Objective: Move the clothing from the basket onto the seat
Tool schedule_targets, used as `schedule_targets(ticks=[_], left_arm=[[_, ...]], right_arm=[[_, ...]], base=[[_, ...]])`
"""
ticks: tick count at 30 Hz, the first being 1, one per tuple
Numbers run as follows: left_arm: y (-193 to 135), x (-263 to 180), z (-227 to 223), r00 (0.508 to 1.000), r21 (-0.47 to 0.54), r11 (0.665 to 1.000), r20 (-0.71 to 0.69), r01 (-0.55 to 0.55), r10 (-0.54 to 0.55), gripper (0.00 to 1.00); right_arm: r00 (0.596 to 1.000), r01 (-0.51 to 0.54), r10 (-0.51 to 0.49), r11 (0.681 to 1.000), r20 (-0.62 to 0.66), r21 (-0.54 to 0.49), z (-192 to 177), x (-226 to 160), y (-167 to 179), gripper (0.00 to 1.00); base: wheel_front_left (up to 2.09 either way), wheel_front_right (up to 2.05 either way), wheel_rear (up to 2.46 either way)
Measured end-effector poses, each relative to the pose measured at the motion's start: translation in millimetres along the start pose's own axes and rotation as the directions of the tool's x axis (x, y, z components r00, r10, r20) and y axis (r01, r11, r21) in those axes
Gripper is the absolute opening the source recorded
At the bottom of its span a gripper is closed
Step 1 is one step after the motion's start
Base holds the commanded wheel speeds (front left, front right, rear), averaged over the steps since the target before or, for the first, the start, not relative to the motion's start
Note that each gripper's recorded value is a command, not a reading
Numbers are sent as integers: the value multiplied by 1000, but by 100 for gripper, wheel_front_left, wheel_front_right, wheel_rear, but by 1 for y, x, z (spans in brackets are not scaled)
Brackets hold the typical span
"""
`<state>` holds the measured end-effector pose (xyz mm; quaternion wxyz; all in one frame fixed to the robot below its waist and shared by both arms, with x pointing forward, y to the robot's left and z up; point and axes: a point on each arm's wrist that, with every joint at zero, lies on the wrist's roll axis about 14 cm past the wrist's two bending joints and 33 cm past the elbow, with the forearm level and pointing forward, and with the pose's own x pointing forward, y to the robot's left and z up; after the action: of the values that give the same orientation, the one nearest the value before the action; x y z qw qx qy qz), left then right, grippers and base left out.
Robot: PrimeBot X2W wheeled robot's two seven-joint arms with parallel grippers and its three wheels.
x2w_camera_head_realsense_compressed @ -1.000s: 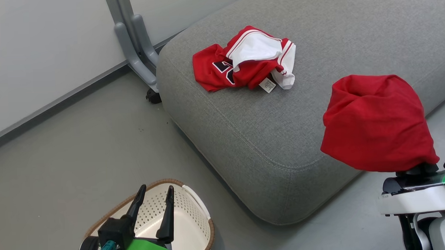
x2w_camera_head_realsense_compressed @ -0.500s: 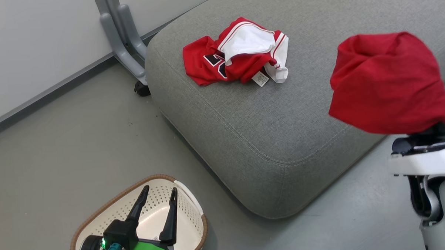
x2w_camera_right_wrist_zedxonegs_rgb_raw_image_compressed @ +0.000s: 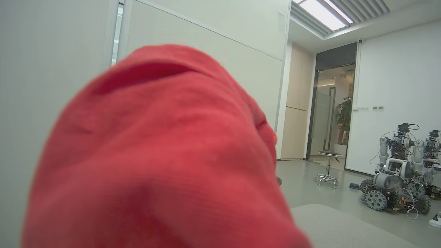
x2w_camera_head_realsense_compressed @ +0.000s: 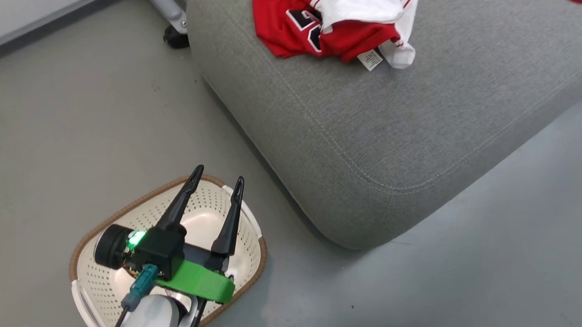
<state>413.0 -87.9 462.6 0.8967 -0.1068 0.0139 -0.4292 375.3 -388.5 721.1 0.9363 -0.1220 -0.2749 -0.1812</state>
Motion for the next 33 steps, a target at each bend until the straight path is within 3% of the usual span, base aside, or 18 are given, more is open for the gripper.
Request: schedule_targets(ticks=[7,14,20,30,31,32,33], left_arm=[[38,-2,-21,998,-30,998,-14,-60,59,100],[70,-16,-45,988,-51,988,-60,-143,140,100],[89,-33,-69,974,-67,977,-117,-204,196,100],[103,-47,-86,956,-82,962,-160,-262,247,100],[103,-47,-85,956,-81,962,-159,-262,248,100],[103,-46,-84,956,-80,962,-155,-263,248,100],[104,-45,-82,957,-80,961,-149,-264,250,100]], right_arm=[[991,-80,80,997,-106,1,-71,59,45,0],[942,-126,120,992,-313,1,-168,65,78,0],[837,-158,140,987,-530,11,-257,32,105,0],[680,-200,178,978,-711,54,-328,-22,137,0],[668,-214,189,975,-719,58,-330,-25,141,63],[666,-223,197,973,-719,61,-329,-26,143,100],[670,-223,199,973,-715,63,-327,-24,144,100]], base=[[0,0,0],[0,0,0],[0,0,0],[0,0,0],[0,0,0],[0,0,0],[0,0,0]])
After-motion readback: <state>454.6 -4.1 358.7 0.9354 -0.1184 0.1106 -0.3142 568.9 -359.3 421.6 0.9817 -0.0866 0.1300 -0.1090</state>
